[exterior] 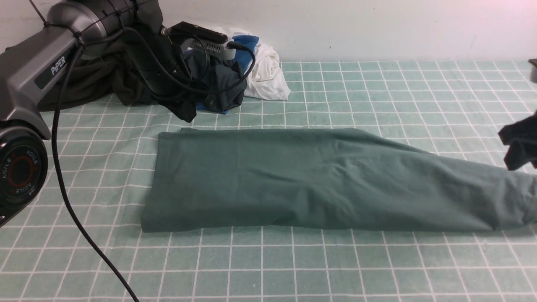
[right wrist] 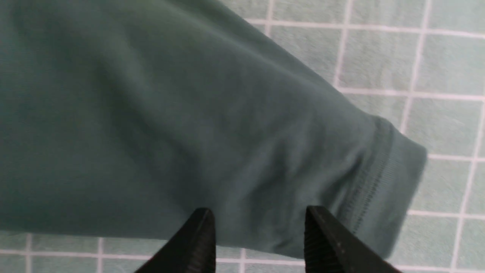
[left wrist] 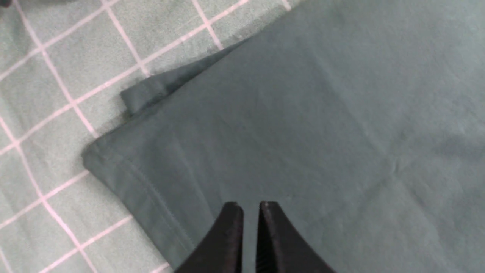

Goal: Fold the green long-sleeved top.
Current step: Use the right arm to clamp the right edge of the fabric

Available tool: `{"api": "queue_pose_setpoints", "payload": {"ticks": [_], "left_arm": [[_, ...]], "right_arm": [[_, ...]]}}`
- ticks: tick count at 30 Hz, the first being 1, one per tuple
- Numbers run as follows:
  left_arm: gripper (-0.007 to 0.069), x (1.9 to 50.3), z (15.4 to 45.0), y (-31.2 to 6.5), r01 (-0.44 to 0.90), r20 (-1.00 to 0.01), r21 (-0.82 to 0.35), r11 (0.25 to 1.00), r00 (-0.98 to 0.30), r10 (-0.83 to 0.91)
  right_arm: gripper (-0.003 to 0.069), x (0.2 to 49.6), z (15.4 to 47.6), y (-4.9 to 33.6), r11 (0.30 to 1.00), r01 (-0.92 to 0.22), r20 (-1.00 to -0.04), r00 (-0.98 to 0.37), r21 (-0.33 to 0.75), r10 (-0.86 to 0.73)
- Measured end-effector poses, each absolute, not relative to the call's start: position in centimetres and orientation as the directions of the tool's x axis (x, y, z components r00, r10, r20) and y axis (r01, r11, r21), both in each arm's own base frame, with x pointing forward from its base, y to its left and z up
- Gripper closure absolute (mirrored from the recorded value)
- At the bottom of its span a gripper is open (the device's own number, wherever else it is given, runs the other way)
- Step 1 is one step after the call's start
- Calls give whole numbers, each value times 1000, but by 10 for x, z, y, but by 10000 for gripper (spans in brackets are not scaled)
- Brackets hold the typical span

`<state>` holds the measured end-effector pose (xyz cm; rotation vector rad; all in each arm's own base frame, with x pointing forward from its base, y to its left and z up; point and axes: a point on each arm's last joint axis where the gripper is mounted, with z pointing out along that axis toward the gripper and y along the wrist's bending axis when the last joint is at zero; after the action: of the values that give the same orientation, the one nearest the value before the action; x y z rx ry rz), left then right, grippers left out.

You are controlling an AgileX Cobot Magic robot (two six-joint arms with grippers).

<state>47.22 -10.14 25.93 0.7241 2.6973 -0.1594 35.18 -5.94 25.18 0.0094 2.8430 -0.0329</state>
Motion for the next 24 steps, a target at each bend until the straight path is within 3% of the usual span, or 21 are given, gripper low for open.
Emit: {"api": "queue_pose_setpoints", "payload": {"ticks": [7,9,14,17,21,24], "left_arm": [[629,472,260,-104,523,-363,-36,851,-801,477],[629,472,260,-104,526,-363,-36,850,-799,479],[629,472,260,-104,526,-363,-36,850,-799,479],[629,472,260,-104,527,-363,-35,849,-799,480],[629,472,260,-104,528,-363,-33,849,-798,482],[629,472,260,-104,530,-362,-30,847,-796,485]], "right_arm": [[344,337,199,-91,992,120,-257,-961,-48,104],[317,339,189,-98,989,138,-249,-961,-46,122],[167,346,154,-111,984,176,-215,-963,-38,163],[137,347,148,-112,978,206,-205,-959,-25,197],[160,348,147,-112,975,220,-196,-957,-18,213],[259,348,147,-111,974,227,-194,-956,-8,221]]}}
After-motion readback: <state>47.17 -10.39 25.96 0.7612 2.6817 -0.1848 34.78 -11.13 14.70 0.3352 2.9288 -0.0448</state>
